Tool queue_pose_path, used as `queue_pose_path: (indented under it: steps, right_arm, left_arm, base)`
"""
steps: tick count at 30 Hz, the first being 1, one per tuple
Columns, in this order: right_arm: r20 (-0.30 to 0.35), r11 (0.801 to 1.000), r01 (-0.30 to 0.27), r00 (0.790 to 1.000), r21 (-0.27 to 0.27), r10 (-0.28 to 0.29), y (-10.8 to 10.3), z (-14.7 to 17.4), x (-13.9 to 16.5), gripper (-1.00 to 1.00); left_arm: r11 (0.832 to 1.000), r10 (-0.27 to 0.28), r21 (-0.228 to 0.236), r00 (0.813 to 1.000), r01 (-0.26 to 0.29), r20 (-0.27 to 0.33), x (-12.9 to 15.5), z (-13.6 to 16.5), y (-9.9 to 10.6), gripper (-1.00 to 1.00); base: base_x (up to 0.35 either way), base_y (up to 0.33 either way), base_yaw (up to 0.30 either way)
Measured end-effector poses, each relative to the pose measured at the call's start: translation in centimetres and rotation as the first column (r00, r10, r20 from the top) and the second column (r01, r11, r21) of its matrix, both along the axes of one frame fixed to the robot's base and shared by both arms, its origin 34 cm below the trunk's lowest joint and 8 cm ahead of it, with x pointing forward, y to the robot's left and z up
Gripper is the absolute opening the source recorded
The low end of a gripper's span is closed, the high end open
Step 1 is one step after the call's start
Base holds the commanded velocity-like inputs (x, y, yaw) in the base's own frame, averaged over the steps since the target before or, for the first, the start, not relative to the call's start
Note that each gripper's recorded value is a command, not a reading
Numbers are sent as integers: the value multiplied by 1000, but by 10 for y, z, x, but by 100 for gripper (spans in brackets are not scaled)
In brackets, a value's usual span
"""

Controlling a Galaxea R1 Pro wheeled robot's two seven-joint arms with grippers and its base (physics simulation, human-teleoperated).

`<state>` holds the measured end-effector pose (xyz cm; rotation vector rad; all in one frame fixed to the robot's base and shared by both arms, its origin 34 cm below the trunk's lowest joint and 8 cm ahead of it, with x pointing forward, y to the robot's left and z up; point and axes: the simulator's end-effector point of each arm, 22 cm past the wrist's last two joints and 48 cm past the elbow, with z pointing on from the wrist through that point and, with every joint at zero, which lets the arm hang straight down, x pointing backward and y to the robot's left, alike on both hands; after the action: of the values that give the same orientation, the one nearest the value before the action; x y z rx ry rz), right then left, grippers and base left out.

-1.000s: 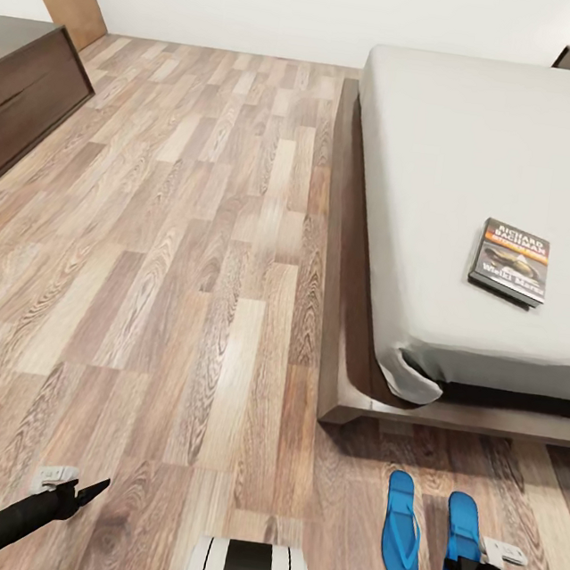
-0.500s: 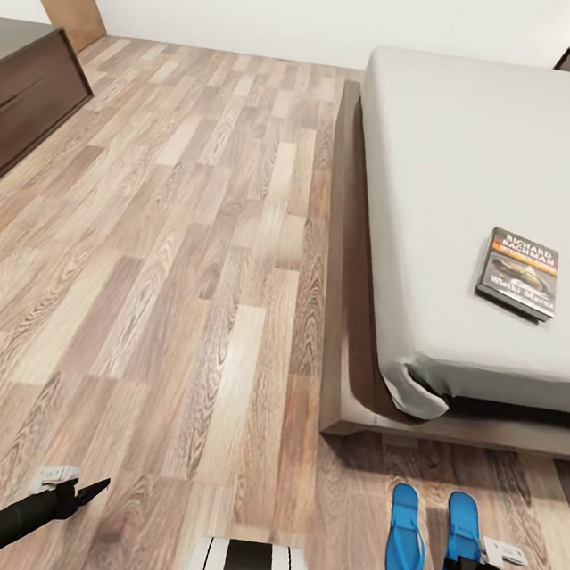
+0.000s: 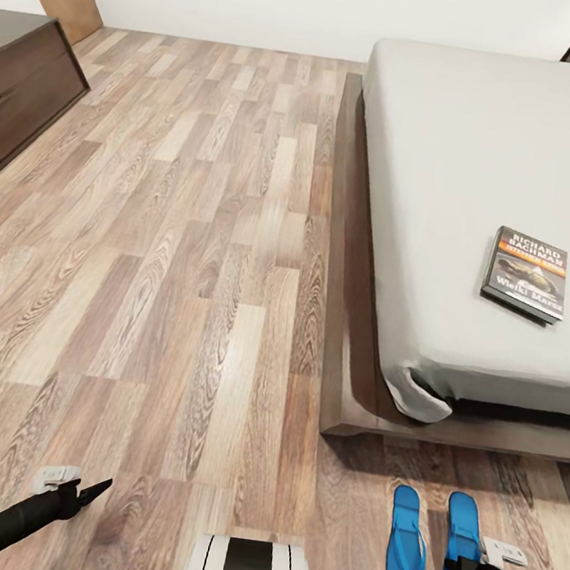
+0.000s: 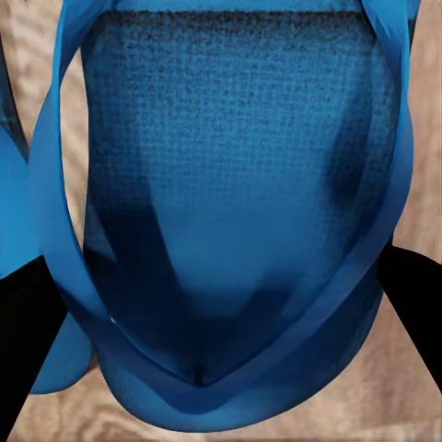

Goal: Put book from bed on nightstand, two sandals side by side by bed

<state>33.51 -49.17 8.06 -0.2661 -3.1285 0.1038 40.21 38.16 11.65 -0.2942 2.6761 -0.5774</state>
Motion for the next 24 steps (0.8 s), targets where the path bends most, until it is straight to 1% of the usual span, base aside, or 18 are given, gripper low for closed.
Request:
queue_pose_path:
  steps: [5, 12, 22, 24]
  right_arm:
    - [0, 1000, 0, 1000, 0, 0, 0, 0, 0, -100]
    - [-30, 1000, -1, 1000, 0, 1, 0, -8, -12, -100]
    - [-29, 1000, 0, 1000, 0, 0, 0, -8, -12, -100]
    - [-38, 1000, -1, 999, 0, 1, 0, -10, -16, -100]
  left_arm:
    - [1000, 0, -1, 1000, 0, 0, 0, 0, -1, 100]
    - [1000, 0, -2, 1000, 0, -28, -11, -10, -1, 100]
    - [1000, 0, -2, 1000, 0, -28, -11, -10, -1, 100]
    - [1000, 0, -2, 999, 0, -36, -14, -12, -1, 100]
  base:
    - [0, 0, 0]
    - [0, 0, 0]
    - [0, 0, 0]
    - [0, 0, 0]
